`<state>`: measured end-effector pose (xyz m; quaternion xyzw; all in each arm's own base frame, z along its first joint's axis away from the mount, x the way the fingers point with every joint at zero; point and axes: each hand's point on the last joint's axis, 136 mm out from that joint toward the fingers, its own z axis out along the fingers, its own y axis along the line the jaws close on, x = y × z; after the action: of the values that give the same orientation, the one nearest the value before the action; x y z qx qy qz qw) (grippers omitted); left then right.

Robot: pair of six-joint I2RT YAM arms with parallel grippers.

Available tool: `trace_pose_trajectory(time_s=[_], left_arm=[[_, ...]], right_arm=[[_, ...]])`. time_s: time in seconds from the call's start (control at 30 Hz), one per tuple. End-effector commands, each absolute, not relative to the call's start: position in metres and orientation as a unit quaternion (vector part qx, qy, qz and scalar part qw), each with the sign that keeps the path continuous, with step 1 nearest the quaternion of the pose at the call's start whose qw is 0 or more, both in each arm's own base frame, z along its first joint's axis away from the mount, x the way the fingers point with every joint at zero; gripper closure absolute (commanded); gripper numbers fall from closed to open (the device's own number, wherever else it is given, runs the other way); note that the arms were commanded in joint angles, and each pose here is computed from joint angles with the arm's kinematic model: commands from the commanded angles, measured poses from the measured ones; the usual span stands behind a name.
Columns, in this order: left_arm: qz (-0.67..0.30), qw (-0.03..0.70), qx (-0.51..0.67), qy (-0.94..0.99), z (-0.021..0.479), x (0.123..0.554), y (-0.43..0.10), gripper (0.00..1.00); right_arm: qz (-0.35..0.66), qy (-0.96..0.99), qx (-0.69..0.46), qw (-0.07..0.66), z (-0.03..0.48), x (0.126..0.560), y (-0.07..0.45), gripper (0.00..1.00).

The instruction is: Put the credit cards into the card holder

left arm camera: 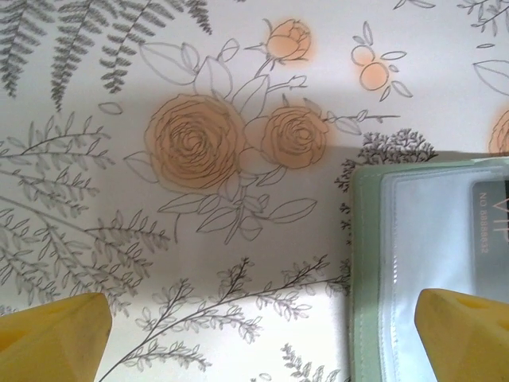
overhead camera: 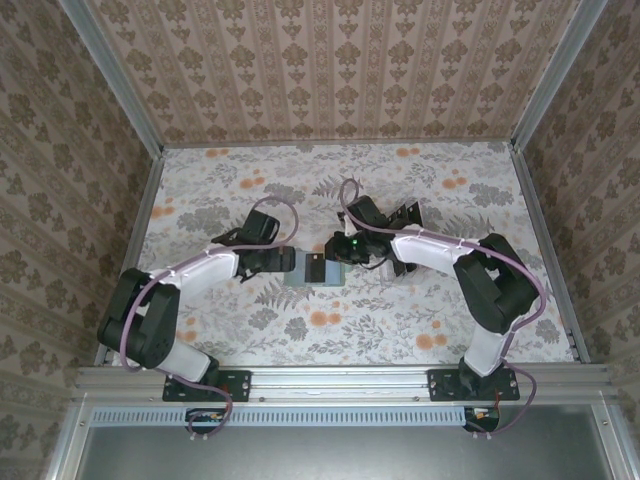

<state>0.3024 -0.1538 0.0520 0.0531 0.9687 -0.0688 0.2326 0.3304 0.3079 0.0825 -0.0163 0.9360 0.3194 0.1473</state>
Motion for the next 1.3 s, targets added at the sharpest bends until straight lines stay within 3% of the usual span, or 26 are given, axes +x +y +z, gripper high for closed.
trace_pose_trajectory(time_s=[0.0,0.13,0.5,1.27], left_arm=[[-0.056,0.214,0.039,0.974,0.044,0.291,-0.140,0.00],[-0.021,0.212,0.029,0.977,0.041,0.288,-0.123,0.00],[-0.004,0.194,0.024,0.981,0.022,0.288,-0.115,0.00],[-0.017,0.170,0.038,0.985,-0.002,0.287,-0.130,0.00]], right_arm=[[0.239,0.962,-0.032,0.129,0.064,0.322,0.297,0.89],[0.203,0.971,-0.036,0.122,0.053,0.322,0.296,0.95],[0.162,0.980,-0.043,0.105,0.029,0.319,0.296,0.96],[0.184,0.976,-0.066,0.092,0.025,0.324,0.334,0.97]])
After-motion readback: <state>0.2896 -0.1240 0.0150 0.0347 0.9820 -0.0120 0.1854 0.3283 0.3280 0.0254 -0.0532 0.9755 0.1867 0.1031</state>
